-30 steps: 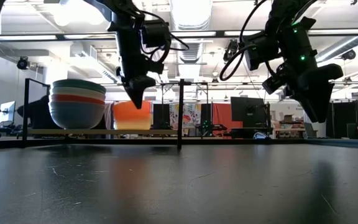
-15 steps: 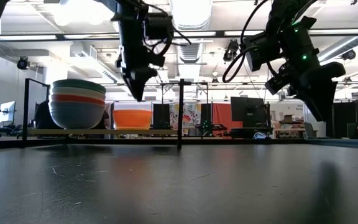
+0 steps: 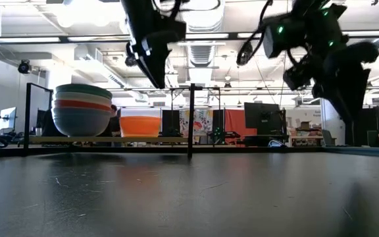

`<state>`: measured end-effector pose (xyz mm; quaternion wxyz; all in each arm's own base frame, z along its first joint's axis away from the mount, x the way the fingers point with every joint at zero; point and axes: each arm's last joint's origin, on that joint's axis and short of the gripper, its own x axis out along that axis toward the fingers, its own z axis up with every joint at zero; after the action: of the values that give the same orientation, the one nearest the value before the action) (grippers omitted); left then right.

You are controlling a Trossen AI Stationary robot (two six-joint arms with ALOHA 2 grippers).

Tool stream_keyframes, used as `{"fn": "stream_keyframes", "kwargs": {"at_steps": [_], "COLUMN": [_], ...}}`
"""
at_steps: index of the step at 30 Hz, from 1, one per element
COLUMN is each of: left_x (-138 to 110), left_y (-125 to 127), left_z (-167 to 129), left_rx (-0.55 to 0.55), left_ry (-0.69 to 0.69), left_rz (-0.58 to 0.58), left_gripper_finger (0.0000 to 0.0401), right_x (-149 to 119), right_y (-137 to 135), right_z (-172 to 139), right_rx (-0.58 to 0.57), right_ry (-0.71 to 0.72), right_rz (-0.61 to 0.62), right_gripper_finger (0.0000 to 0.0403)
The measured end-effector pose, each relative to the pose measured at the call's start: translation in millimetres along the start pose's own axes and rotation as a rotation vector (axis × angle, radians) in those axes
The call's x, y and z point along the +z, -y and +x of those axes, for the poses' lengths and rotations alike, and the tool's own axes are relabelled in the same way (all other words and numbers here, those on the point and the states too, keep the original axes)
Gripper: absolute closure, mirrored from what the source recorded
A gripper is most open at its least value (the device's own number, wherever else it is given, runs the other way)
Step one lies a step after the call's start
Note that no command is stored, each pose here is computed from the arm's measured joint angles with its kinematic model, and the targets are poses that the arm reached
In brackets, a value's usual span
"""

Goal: Place and stack bowls onto a shelf
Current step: Stack the red bowl on top of the orange bowl on the shelf

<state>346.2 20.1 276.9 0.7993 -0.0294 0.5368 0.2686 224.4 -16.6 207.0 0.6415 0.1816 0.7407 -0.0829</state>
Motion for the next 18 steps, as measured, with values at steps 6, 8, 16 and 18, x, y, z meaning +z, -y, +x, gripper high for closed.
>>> {"fn": "stream_keyframes", "kwargs": {"at_steps": [6, 8, 16, 18], "left_x": [-19, -26, -49, -56], "left_y": [54, 71, 120, 127], "left_z": [-25, -33, -61, -63], "left_rx": [-0.087, -0.126, -0.238, -0.214], "left_ry": [0.07, 0.103, 0.23, 0.246], "left_rz": [0.006, 0.022, 0.103, 0.107], "left_gripper_finger": [0.0289, 0.0289, 0.0289, 0.0289], "right_x": [-12, -16, -41, -49], "right_y": [-37, -48, -93, -104], "right_z": [-2, -1, 3, 5], "right_rx": [0.038, 0.05, 0.149, 0.162], "right_ry": [0.079, 0.096, 0.105, 0.098], "right_rz": [0.046, 0.121, 0.285, 0.314], "right_gripper_finger": [0.0207, 0.0207, 0.0207, 0.0207]}}
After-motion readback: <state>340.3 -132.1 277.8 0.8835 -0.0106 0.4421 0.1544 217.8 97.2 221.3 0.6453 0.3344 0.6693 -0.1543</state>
